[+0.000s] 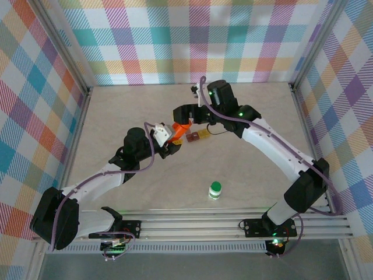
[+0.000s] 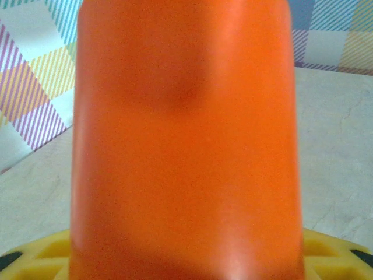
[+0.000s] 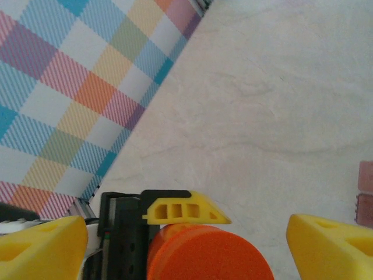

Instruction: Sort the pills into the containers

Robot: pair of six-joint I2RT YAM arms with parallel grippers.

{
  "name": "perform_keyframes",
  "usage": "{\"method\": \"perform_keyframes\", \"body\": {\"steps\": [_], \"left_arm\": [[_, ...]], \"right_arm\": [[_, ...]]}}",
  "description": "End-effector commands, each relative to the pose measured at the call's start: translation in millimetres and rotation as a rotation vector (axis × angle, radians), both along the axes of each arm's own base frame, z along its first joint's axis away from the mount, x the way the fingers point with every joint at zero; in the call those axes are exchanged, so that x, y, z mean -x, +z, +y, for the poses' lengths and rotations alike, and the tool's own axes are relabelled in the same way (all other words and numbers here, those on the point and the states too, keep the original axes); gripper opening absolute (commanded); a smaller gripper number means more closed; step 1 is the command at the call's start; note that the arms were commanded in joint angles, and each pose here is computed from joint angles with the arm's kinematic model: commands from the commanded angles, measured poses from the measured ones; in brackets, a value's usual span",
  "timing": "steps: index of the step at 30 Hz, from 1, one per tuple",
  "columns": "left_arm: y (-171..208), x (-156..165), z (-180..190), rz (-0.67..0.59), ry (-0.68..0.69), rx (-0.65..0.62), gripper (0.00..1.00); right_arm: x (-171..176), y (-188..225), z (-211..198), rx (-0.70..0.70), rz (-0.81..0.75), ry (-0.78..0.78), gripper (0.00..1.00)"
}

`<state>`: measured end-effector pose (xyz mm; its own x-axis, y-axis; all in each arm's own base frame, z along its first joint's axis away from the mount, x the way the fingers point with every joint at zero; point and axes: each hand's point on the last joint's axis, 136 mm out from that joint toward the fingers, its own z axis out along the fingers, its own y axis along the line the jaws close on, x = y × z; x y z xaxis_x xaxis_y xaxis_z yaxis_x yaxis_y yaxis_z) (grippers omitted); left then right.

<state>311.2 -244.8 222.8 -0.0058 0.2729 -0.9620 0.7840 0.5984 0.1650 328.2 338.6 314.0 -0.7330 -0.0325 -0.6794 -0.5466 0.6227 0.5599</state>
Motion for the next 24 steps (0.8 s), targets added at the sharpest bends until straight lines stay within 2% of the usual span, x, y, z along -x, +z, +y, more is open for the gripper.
{"method": "perform_keyframes", "body": {"steps": [1, 18, 24], "left_arm": [[10.3, -6.2, 5.8, -0.043, 0.042, 0.034, 0.0], [16.6, -9.4, 9.4, -0.062, 0.073, 0.058, 0.0], [19.0, -8.2, 9.2, -0.067, 0.067, 0.061, 0.0]], "right_arm": [[-9.4, 5.0, -3.5, -0.004, 0.019, -0.082, 0.89], [7.8, -22.4, 16.5, -0.03, 0.121, -0.033, 0.77], [9.0, -18.6, 15.4, -0.048, 0.091, -0.029, 0.58]]}}
